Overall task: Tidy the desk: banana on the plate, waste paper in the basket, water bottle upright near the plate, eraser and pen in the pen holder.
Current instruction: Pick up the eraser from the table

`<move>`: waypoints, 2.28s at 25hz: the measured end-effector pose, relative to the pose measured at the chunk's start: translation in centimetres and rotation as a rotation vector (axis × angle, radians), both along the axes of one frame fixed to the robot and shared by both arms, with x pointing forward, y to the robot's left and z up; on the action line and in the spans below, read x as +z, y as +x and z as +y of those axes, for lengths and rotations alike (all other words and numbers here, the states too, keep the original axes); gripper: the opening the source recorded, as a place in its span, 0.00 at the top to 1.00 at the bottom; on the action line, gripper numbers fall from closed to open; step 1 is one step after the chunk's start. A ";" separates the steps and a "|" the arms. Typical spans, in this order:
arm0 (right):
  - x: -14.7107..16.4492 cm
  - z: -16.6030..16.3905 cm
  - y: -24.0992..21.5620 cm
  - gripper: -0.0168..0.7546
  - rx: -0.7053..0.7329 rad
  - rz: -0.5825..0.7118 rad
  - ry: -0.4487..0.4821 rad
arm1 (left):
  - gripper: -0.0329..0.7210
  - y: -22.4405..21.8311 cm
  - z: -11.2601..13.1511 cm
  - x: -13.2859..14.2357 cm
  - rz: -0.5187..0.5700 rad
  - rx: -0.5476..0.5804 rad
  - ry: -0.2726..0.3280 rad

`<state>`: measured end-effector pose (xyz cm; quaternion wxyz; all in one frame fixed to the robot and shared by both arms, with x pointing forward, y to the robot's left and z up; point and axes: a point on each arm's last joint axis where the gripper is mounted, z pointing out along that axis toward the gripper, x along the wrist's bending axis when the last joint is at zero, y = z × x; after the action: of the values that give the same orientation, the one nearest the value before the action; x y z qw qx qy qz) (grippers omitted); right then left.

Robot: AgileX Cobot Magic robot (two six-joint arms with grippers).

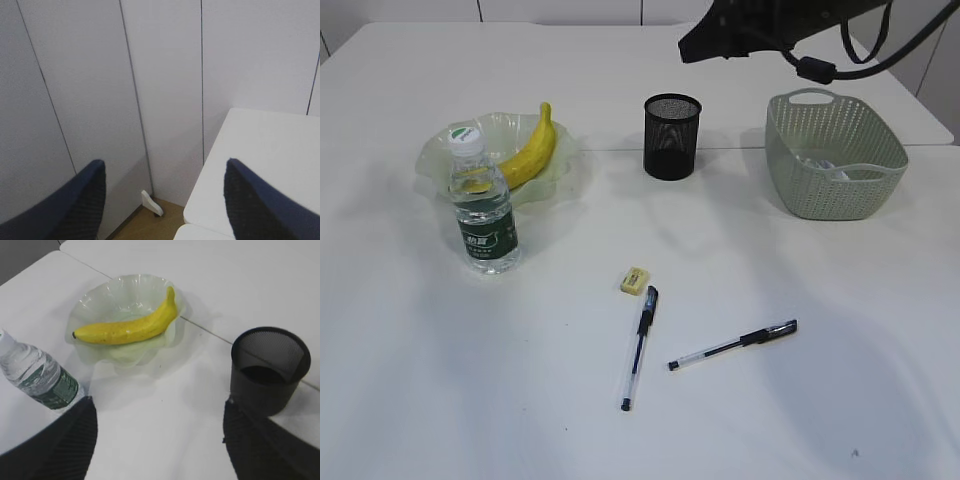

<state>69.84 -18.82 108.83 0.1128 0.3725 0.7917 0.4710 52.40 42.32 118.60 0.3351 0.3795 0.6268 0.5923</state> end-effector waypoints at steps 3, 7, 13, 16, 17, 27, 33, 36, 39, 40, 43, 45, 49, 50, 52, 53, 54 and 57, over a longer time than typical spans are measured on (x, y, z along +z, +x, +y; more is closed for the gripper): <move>-0.2 0.0 -0.2 0.22 -0.004 0.047 -0.001 | 0.27 -0.1 -1.1 0.6 -0.023 -0.039 0.002; -0.4 -0.1 -0.3 0.22 -0.029 0.088 0.005 | 0.27 0.3 -3.0 0.6 -0.026 -0.109 -0.002; -1.5 -0.9 -0.7 0.22 -0.097 0.229 -0.084 | 0.29 0.9 -5.3 -0.3 -0.001 -0.188 -0.011; -2.1 -1.3 -1.3 0.22 -0.146 0.347 -0.116 | 0.29 1.1 -5.9 -0.4 0.000 -0.210 -0.012; -2.3 -1.4 -1.5 0.22 -0.174 0.398 -0.122 | 0.29 1.1 -6.0 -0.4 -0.002 -0.220 -0.012; -3.1 -1.9 -2.7 0.22 -0.200 0.578 -0.179 | 0.30 1.2 -6.3 -0.3 -0.010 -0.250 -0.013; -3.0 -1.8 -2.8 0.22 -0.208 0.591 -0.165 | 0.30 1.2 -6.4 -0.3 -0.012 -0.262 -0.013; -3.0 -1.7 -2.8 0.22 -0.234 0.614 -0.143 | 0.30 1.2 -6.4 -0.5 -0.008 -0.265 -0.014; -2.9 -1.6 -2.8 0.22 -0.243 0.631 -0.114 | 0.31 1.2 -6.4 -0.6 -0.007 -0.266 -0.015; -2.9 -1.5 -2.8 0.22 -0.240 0.634 -0.102 | 0.31 1.2 -6.4 -0.6 -0.007 -0.266 -0.015; -2.8 -1.3 -2.8 0.22 -0.237 0.640 -0.083 | 0.31 1.2 -6.4 -0.6 -0.007 -0.266 -0.015; -2.7 -1.3 -2.8 0.22 -0.235 0.641 -0.077 | 0.31 1.2 -6.4 -0.6 -0.007 -0.266 -0.015; -2.7 -1.3 -2.8 0.22 -0.206 0.619 -0.095 | 0.32 1.2 -6.4 -0.6 -0.008 -0.268 -0.015; -2.8 -1.3 -2.9 0.22 -0.198 0.610 -0.110 | 0.32 1.2 -6.4 -0.6 -0.008 -0.268 -0.015; -3.0 -1.2 -2.9 0.22 -0.177 0.583 -0.165 | 0.32 1.2 -6.4 -0.6 -0.008 -0.268 -0.015; -3.1 -0.9 -3.0 0.22 -0.161 0.566 -0.204 | 0.33 1.2 -6.4 -0.6 -0.008 -0.268 -0.015; -3.2 -0.6 -3.1 0.22 -0.146 0.551 -0.242 | 0.33 1.2 -6.4 -0.6 -0.008 -0.268 -0.015; -3.5 0.7 -3.5 0.22 -0.090 0.504 -0.346 | 0.33 1.2 -6.4 -0.6 -0.008 -0.268 -0.015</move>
<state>66.29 -18.07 105.35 -0.0046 0.4873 0.8460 0.2165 53.61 35.91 118.05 0.4165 0.4551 0.5735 0.5389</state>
